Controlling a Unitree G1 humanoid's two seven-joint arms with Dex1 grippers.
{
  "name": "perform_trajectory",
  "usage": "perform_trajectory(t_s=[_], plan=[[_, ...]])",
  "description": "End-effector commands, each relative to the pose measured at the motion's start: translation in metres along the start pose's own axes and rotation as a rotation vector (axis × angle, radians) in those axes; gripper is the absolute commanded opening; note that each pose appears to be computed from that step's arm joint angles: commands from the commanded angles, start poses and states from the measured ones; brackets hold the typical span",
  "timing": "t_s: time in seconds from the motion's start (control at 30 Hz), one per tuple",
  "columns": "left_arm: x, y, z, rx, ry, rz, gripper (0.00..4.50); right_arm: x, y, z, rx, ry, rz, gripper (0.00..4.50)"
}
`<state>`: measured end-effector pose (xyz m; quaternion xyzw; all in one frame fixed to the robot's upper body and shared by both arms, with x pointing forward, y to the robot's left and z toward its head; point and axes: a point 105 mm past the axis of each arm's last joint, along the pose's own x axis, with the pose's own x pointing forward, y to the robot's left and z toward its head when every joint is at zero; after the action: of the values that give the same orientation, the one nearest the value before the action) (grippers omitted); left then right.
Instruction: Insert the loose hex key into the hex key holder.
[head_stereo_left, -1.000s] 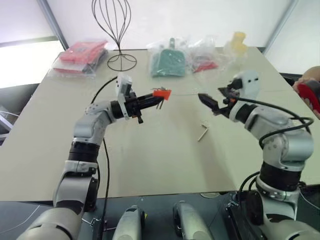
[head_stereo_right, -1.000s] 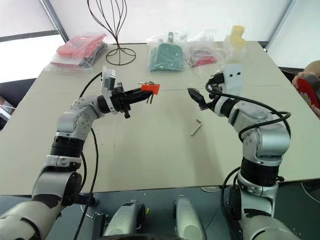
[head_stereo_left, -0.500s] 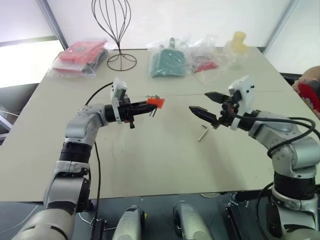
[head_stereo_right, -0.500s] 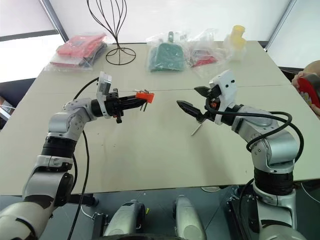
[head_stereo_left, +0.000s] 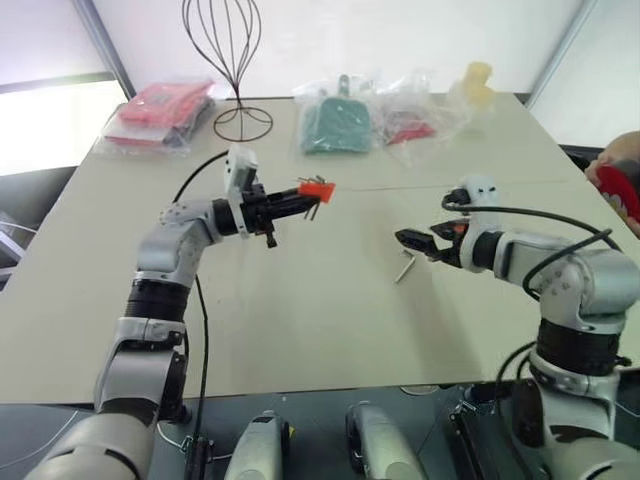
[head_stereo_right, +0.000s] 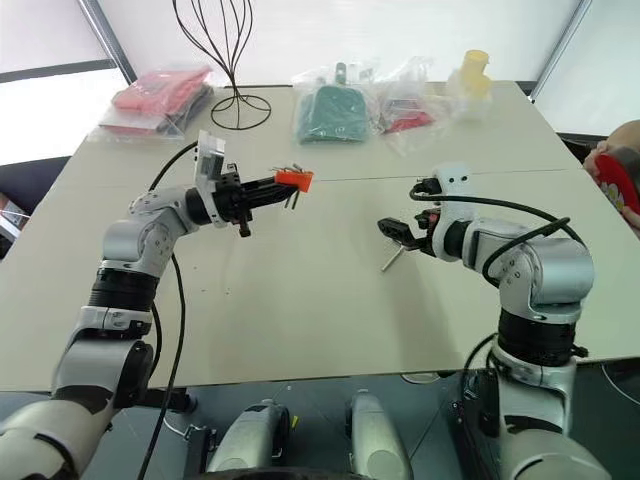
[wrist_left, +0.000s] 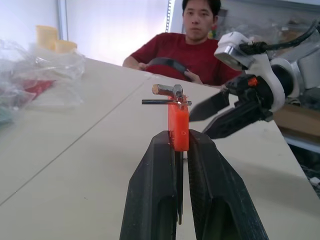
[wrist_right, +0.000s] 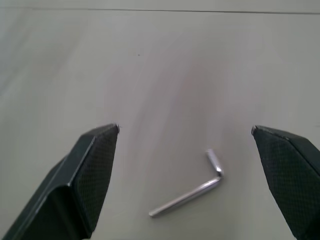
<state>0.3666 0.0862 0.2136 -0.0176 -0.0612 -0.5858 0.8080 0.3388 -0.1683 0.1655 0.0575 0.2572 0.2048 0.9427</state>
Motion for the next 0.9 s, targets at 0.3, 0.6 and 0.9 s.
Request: perform_trajectory(t_s=[0.3,0.6,0.9], plan=[[0.005,-0.014,0.026,0.071,-0.148,0.045,0.0,0.011,-0.009,-0.019,0.062,0.101,-0.113,4.41],[0.005,-0.017,0.023,0.064,-0.16,0.064,0.0,0.024,-0.003,-0.042,0.08,0.198,-0.103,4.41],[0.009,-0.017,0.025,0.061,-0.183,0.069,0.0,0.04,0.011,-0.076,0.067,0.326,-0.097,2.01]])
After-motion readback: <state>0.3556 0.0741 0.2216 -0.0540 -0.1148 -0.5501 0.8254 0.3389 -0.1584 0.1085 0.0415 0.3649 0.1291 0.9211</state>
